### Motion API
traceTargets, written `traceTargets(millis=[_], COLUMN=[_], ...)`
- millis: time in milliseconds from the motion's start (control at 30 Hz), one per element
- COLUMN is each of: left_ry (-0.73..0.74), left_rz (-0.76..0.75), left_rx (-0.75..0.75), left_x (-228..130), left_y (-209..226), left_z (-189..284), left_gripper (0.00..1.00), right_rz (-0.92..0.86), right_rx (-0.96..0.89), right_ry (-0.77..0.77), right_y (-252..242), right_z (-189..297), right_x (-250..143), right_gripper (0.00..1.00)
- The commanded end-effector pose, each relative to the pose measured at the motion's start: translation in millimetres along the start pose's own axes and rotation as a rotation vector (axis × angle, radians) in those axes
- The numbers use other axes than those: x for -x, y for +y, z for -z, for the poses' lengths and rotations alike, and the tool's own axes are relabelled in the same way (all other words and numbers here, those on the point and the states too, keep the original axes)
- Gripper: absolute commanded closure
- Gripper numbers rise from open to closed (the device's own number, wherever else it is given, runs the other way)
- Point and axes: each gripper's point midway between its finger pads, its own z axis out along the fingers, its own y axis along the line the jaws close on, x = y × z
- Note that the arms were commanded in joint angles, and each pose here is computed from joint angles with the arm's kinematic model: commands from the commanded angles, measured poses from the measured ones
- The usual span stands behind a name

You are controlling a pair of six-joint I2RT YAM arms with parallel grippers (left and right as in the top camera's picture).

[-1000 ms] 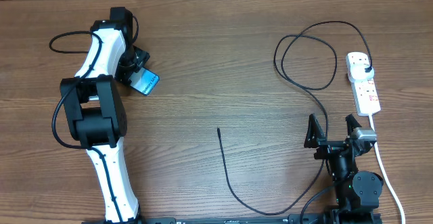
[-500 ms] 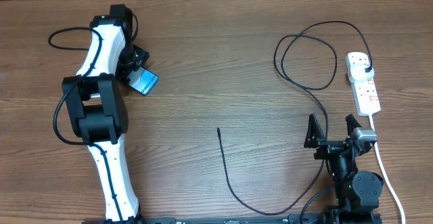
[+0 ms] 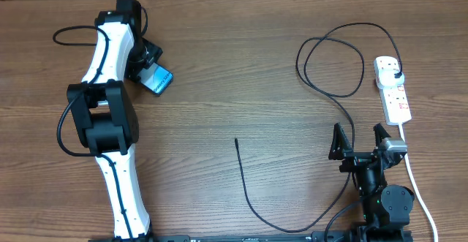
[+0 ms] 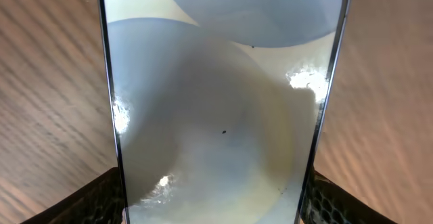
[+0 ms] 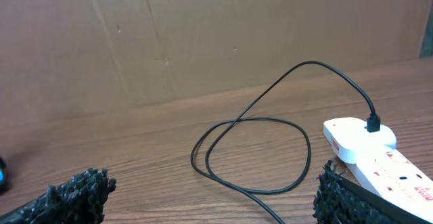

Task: Plug charger to phone and switch on socket
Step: 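Lift the phone with the left gripper and tilt it upright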

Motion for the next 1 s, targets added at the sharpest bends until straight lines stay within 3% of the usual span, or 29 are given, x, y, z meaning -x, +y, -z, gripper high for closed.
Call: traceTargets(millis=[0,300,600,967], left_ry=[-0.001,0.017,0.162,0.314], left_rz=[-0.052,-0.153,-0.232,-0.300], left_rx=[-0.084,-0.215,-0.405,-0.531], left_x=[4.0,-4.9,-46.6,-94.9], left_y=[-20.8,-55.0,-95.8,-122.7], left_z=[17.2,41.0,55.0,71.7], left_gripper=[0.96,0.96,0.96,0.96], right_rz=[0.004,0.004,0.003,0.004], right_rx=[-0.011,-0.011,-0.011,-0.012], right_ry=[-0.009,-0.009,-0.009,-0.009], right_y=[-2.4,-2.4,-2.4,-2.4], right_z=[0.0,0.0,0.0,0.0], right_x=[-0.8,-0.8,-0.8,-0.9], right_gripper=[0.00,0.00,0.00,0.00])
